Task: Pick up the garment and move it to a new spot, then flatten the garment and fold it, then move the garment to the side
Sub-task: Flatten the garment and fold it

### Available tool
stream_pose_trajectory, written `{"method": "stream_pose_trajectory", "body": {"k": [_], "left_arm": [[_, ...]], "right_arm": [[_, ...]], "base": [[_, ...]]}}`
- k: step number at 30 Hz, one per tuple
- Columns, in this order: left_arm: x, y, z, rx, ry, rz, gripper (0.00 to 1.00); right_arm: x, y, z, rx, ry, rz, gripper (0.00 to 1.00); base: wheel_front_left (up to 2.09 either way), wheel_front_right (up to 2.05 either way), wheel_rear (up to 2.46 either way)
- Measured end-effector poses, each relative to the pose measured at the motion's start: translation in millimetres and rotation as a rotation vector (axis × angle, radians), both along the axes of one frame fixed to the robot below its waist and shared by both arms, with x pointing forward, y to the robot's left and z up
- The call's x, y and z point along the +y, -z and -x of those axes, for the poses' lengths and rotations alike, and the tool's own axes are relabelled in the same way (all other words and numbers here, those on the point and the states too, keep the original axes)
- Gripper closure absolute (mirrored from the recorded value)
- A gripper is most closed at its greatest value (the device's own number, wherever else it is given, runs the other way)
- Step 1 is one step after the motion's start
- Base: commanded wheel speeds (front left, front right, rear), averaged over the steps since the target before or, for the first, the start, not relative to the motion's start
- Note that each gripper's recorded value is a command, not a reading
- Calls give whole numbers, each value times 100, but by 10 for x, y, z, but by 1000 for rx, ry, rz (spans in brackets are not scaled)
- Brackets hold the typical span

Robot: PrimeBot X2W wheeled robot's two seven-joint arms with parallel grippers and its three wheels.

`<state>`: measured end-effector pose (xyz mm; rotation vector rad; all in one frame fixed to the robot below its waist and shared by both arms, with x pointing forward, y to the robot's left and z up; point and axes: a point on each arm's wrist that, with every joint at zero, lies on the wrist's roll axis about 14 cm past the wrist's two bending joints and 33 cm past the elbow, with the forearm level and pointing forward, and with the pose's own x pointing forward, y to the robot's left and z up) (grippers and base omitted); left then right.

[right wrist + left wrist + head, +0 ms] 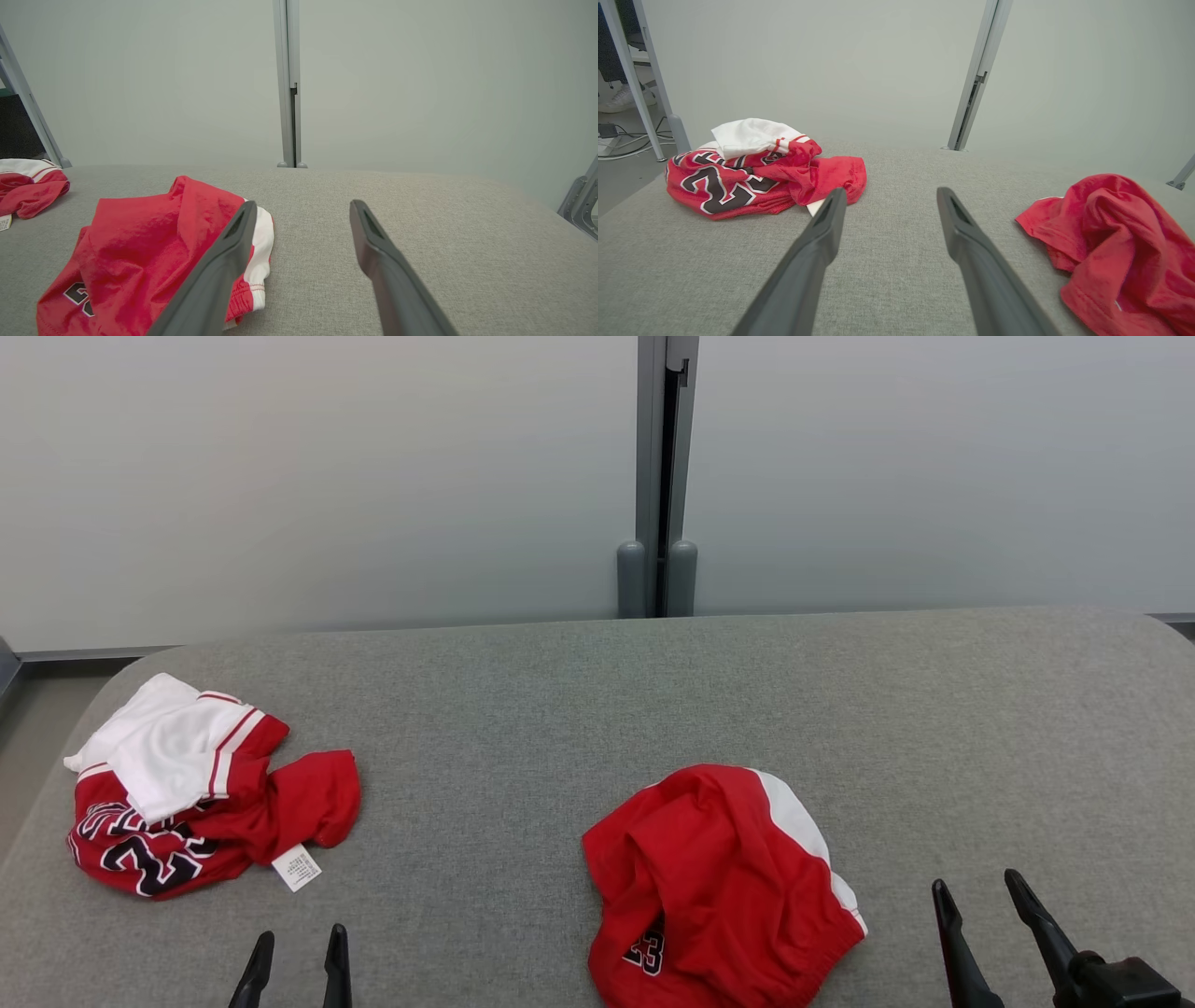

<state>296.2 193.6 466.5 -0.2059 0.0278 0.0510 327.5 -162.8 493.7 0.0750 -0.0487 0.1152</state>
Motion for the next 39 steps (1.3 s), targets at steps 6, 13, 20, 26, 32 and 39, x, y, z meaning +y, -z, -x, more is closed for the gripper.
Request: {"method": "stream_pose_trajectory", "body": {"k": [6, 13, 20, 26, 32, 39], "left_arm": [[-49, -8, -36, -2, 16, 1, 0], [-431, -362, -258, -115, 145, -2, 0], [-1998, -858, -241, -231, 664, 53, 0], [-2957, -546, 120, -42, 1048, 36, 0], [-3164, 210, 252, 230, 1178, -110, 0], [-3068, 714, 48, 370, 1113, -269, 0]], "right_arm": [[-2, 18, 3, 6, 2, -6, 0], [-66, -4, 7, -1, 26, -11, 0], [-258, -84, 46, -27, 92, -15, 0], [-452, -112, 108, -34, 159, -16, 0], [-726, -41, 252, -9, 258, -29, 0], [-928, 62, 371, 31, 336, -37, 0]], "base": [[0, 0, 0], [0, 0, 0], [0, 0, 0], [0, 0, 0], [0, 0, 0], [0, 0, 0]]}}
